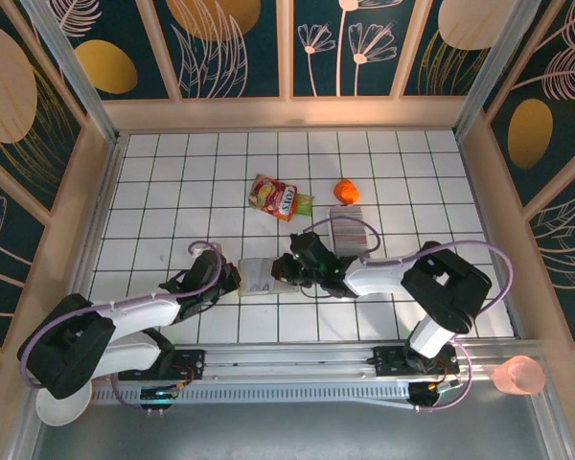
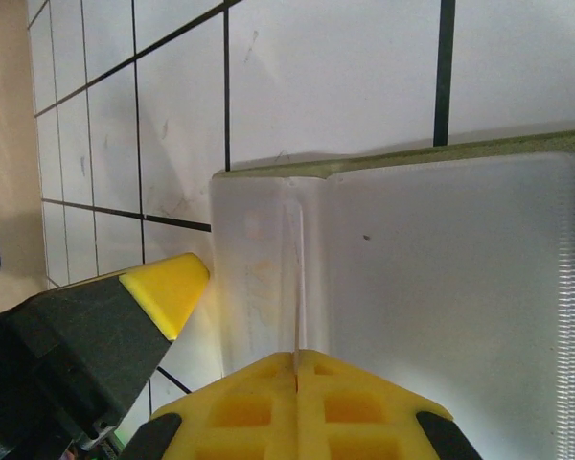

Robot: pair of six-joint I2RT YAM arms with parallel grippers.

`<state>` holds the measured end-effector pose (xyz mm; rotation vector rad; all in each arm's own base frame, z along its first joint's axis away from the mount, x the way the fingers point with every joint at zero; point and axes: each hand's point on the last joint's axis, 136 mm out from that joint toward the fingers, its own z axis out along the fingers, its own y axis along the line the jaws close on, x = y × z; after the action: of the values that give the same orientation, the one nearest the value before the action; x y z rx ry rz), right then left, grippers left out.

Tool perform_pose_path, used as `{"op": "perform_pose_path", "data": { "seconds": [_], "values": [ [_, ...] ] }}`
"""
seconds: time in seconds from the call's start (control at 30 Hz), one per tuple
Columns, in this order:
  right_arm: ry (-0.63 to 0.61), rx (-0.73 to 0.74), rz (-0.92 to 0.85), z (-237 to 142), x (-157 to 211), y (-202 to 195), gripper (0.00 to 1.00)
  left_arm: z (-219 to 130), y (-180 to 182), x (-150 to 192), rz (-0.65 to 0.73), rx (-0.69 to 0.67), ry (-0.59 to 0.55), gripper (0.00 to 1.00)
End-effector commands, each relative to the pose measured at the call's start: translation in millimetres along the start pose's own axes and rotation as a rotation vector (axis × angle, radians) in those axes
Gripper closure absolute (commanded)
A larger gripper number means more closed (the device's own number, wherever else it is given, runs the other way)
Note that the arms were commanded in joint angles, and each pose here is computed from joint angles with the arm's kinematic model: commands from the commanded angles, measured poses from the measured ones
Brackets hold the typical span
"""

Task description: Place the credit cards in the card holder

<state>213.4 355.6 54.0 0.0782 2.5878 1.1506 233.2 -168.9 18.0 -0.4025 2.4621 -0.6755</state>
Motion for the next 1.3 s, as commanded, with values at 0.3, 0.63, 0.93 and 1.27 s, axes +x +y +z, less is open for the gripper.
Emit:
{"op": "perform_pose_path", "data": {
  "seconds": [0.3,0.63,0.93,1.27],
  "values": [
    [0.038,-0.017,-0.009,10,2,4,1.00,2,0,4,0.020,0.009,0.014,1.00],
    [0.083,-0.048,-0.035,15,2,6,1.00,4,4,6,0.022,-0.004,0.018,1.00],
    [0.103,0.001,-0.089,17,1,3,1.00,6,3,6,0.024,-0.001,0.020,1.00],
    [0.127,0.021,-0.096,24,3,1,0.94,6,4,7,0.025,-0.001,0.021,1.00]
  ]
}}
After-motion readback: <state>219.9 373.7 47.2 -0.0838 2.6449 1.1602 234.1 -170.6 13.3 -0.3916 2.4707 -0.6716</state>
